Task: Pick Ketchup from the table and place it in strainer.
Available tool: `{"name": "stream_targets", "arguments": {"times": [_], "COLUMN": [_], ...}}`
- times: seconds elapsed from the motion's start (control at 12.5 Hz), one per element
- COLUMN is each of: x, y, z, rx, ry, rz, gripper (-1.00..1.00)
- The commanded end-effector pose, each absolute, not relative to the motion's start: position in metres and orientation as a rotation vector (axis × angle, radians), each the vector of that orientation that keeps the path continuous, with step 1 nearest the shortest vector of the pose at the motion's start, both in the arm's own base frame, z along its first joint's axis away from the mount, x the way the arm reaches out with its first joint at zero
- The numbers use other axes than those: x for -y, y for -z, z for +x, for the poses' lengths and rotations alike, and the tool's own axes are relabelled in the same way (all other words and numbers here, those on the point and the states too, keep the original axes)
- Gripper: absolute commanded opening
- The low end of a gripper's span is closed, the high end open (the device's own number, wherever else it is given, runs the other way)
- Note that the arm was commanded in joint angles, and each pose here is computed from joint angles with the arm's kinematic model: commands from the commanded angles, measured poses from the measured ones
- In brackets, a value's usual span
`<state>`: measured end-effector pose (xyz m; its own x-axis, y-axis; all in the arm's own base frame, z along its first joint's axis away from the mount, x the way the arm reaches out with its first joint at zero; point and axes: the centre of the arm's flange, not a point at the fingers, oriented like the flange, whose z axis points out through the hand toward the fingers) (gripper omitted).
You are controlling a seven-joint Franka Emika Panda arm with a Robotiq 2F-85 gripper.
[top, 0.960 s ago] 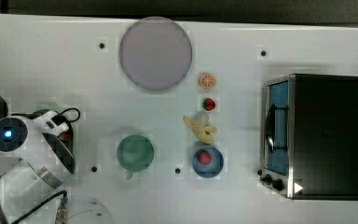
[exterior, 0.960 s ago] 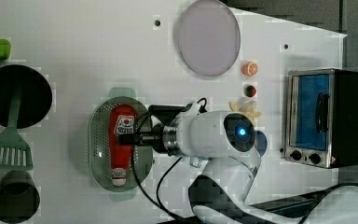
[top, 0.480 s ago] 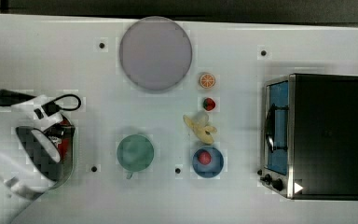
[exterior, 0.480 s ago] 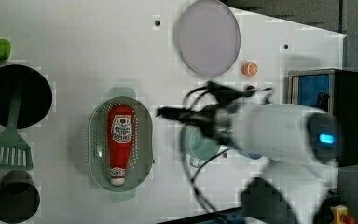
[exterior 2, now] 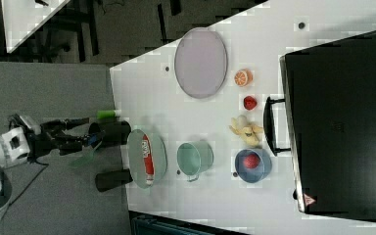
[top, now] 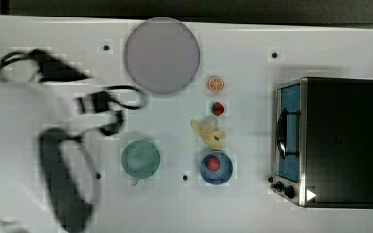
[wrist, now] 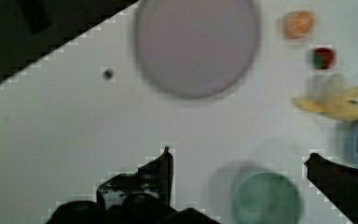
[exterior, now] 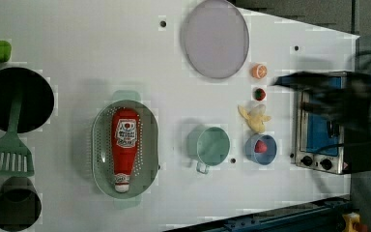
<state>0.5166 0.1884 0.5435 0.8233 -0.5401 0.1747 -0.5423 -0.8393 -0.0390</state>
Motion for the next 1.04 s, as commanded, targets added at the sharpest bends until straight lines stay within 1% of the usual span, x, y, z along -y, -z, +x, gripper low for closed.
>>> {"name": "stream_targets", "arguments": {"times": [0.08, 0.16, 0.24, 0.48, 0.64, 1.04], "x": [-0.076, -0.054, -0.036, -0.007, 0.0, 0.015], "y": [-0.558, -0.57, -0.579, -0.59, -0.594, -0.594], "z": [0.537, 0.537, 0.537, 0.527, 0.525, 0.526], "rx": [1.305, 1.363, 1.395, 1.457, 1.42, 1.413], "ry": [-0.143, -0.146, -0.127, 0.012, 0.03, 0.043], "rz": [2.834, 2.81, 2.793, 2.74, 2.755, 2.76], "gripper": [1.0, 1.0, 1.0, 1.0, 1.0, 1.0]}}
